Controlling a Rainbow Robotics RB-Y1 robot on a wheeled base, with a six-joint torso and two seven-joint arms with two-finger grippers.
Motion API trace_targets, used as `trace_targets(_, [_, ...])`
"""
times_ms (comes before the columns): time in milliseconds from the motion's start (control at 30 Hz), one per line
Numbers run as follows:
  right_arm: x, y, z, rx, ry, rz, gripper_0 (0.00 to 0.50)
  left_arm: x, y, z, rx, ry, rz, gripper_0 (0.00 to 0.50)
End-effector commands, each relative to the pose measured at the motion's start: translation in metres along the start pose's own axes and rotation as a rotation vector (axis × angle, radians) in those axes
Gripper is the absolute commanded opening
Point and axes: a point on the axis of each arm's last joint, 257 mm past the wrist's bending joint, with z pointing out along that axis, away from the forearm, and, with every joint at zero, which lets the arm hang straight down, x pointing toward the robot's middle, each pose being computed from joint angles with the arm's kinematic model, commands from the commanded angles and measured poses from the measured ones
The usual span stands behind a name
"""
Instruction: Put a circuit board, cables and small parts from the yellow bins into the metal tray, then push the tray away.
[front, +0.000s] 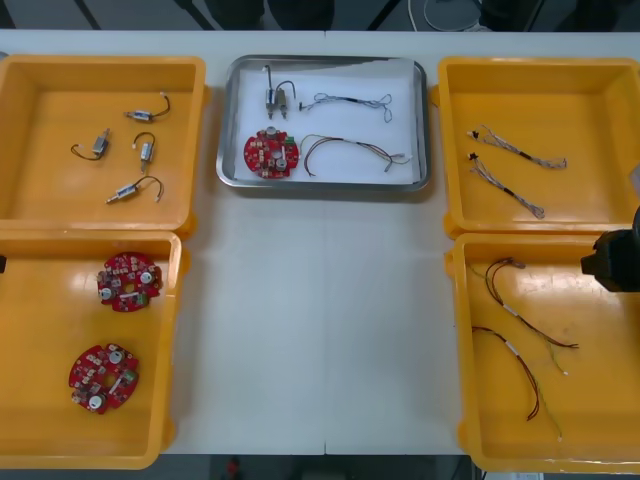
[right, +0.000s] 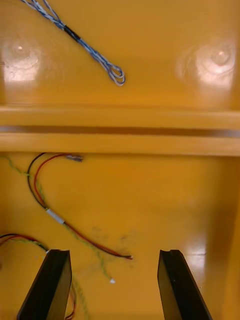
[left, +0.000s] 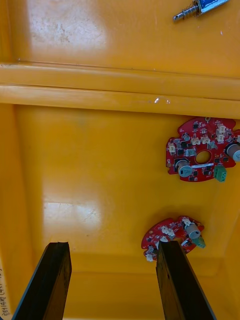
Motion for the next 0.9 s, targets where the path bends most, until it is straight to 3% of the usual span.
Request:
trace_targets(33, [0.015,-0.008,-0.015,0.014,-0.011,0.038,0.500,0.005,-0.005,0.004,-0.001,0.000,0.077,0.500])
trace_targets(467, [0.055,-0.010,-0.009,0.010,0.066,0.042,0.500,0.005,-0.005,0.004,-0.001,0.000,0.077,0.500])
trace_targets(900, [0.055,-0.012,-0.010,0.012,0.066,0.057,0.500,0.005,-0.005,0.004,-0.001,0.000,0.077,0.500])
